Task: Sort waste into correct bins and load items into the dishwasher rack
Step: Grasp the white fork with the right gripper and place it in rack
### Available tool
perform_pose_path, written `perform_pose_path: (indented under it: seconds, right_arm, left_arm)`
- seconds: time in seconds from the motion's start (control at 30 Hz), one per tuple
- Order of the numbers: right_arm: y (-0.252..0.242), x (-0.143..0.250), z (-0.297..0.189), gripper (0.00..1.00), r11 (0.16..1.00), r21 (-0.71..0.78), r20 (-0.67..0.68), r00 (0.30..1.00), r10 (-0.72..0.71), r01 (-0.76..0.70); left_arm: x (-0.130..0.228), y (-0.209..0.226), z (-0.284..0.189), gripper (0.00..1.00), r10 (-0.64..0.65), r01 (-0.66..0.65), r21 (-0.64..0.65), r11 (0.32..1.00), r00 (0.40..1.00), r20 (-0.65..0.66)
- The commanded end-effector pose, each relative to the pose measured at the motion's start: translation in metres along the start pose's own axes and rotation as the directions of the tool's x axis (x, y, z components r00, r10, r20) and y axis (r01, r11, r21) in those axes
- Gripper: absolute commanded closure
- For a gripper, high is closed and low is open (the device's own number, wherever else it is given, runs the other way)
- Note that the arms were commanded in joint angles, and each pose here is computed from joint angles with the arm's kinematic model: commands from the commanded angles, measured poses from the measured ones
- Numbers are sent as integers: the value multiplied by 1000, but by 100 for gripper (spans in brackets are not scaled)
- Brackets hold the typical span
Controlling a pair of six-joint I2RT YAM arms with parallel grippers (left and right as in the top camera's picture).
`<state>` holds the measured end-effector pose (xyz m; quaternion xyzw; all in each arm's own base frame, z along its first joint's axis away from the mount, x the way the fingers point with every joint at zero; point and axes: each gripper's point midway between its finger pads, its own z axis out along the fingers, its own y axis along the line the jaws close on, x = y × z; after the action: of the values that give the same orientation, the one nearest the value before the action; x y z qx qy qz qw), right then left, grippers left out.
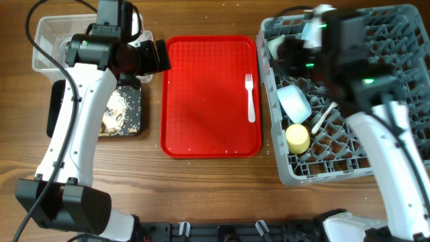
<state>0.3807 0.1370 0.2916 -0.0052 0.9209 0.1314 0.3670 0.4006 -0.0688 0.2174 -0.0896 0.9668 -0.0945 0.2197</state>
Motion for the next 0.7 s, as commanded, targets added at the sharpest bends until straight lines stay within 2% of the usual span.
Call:
perform_pose_path:
  seconds: [0.0,0.1,0.27,0.47,0.57,0.67]
  right_arm:
    - [44,33,62,16,993,17,-145,983,-110,113]
    - [42,59,128,17,991,70,-254,963,-94,115]
    - [15,122,193,18,978,143,-445,893,-75,153]
    - [-10,174,221,18,972,177,-597,802,-17,152]
    - [-12,185,227,19,976,168,-624,781,-2,137]
    - [-8,196,231,30,983,142,-651,759,6,114]
  left_arm:
    - [-5,0,-7,0,1,-1,1,1000,1000,25]
    - [-5,0,-7,0,1,-1,1,1000,1000,25]
    - [-5,0,-7,0,1,-1,1,1000,1000,25]
    - [-5,0,-7,0,1,-1,1,1000,1000,25]
    - [-5,0,-7,0,1,-1,1,1000,1000,25]
    - [-5,0,-7,0,1,-1,1,1000,1000,25]
